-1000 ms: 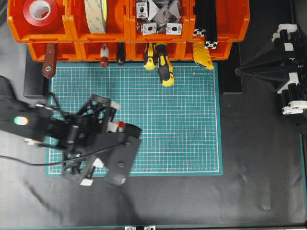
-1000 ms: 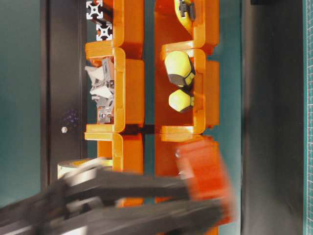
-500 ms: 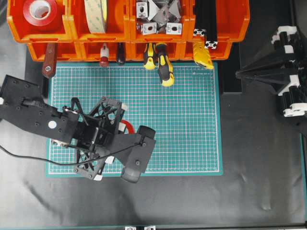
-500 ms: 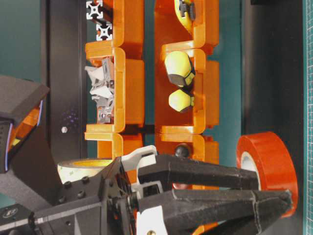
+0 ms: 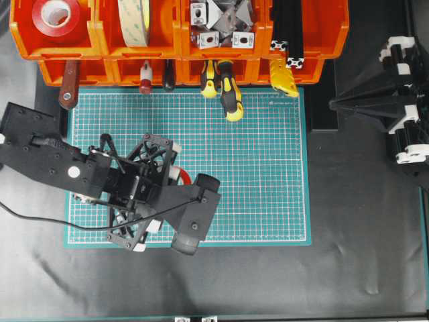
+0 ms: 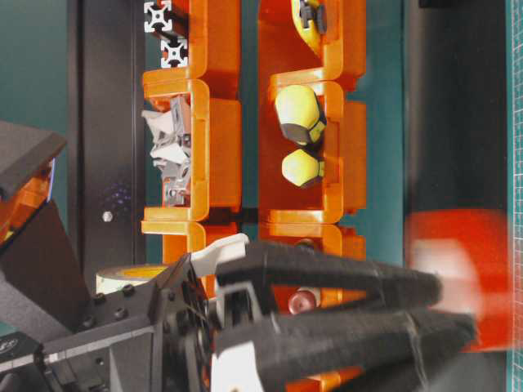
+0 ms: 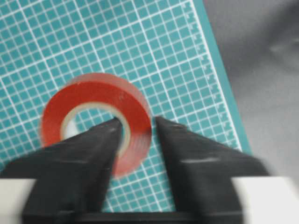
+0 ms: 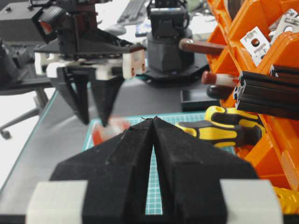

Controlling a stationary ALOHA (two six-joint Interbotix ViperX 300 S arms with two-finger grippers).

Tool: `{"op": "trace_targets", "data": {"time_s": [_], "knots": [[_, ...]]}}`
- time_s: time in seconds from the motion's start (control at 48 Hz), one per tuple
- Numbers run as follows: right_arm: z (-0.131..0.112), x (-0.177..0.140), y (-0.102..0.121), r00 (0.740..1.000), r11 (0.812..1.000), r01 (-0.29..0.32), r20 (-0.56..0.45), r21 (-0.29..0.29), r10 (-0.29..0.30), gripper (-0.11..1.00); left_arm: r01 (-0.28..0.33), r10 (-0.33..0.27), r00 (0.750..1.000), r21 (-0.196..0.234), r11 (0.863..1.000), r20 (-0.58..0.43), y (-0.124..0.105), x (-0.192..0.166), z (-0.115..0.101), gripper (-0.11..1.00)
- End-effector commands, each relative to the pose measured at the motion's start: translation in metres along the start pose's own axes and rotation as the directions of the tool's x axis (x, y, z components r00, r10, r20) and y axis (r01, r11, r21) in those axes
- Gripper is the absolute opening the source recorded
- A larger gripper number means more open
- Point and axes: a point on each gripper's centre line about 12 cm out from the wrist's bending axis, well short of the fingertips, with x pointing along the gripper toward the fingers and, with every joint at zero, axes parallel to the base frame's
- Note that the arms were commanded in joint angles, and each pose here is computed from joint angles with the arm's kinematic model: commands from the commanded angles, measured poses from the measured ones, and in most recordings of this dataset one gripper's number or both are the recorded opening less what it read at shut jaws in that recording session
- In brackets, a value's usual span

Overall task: Pick vinyl tape from container rack with left arm.
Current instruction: 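Lift the red tape out of the bin and carry it over the mat, then open the left gripper to drop the red tape onto the mat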

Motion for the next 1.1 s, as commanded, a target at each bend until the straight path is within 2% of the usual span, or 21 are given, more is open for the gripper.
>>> {"op": "trace_targets", "data": {"time_s": [0.0,0.104,0.188,0.479,0.542,0.646,0.771,0.896,1.084], "knots": [[0.009,0.001,0.001,1.000,1.000,-0.005,0.029,0.000,0.005,0.01,-0.008,0.008,0.999,0.002,1.000,0.053,0.003,-0.015,0.010,0.54],[0.009,0.001,0.001,1.000,1.000,-0.004,0.027,0.000,0.004,0.01,-0.009,0.009,0.999,0.014,1.000,0.053,0.004,-0.017,0.010,0.81],[0.009,0.001,0.001,1.000,1.000,-0.006,0.027,-0.002,0.006,0.01,-0.011,0.010,0.999,0.018,1.000,0.050,0.004,-0.017,0.009,0.91],[0.009,0.001,0.001,1.000,1.000,-0.006,0.027,-0.002,0.006,0.01,-0.012,0.011,0.999,0.009,1.000,0.052,0.006,-0.021,0.009,0.89],[0.009,0.001,0.001,1.000,1.000,-0.006,0.027,-0.002,0.006,0.01,-0.013,0.013,0.998,-0.006,1.000,0.058,0.007,-0.025,0.008,0.89],[0.009,0.001,0.001,1.000,1.000,-0.006,0.027,-0.002,0.006,0.01,-0.017,0.017,0.997,-0.004,1.000,0.081,0.008,-0.036,0.003,0.89],[0.009,0.001,0.002,1.000,1.000,-0.007,0.029,-0.002,0.007,0.01,-0.022,0.024,0.989,-0.014,1.000,0.146,0.007,-0.062,-0.005,0.89],[0.009,0.001,0.001,1.000,1.000,-0.006,0.030,0.000,0.006,0.01,-0.026,0.030,0.978,-0.025,0.999,0.204,0.007,-0.091,-0.024,0.89],[0.011,0.000,0.002,0.999,1.000,-0.006,0.036,0.000,0.006,0.01,-0.034,0.041,0.941,-0.025,0.999,0.337,0.003,-0.139,-0.050,0.88]]}}
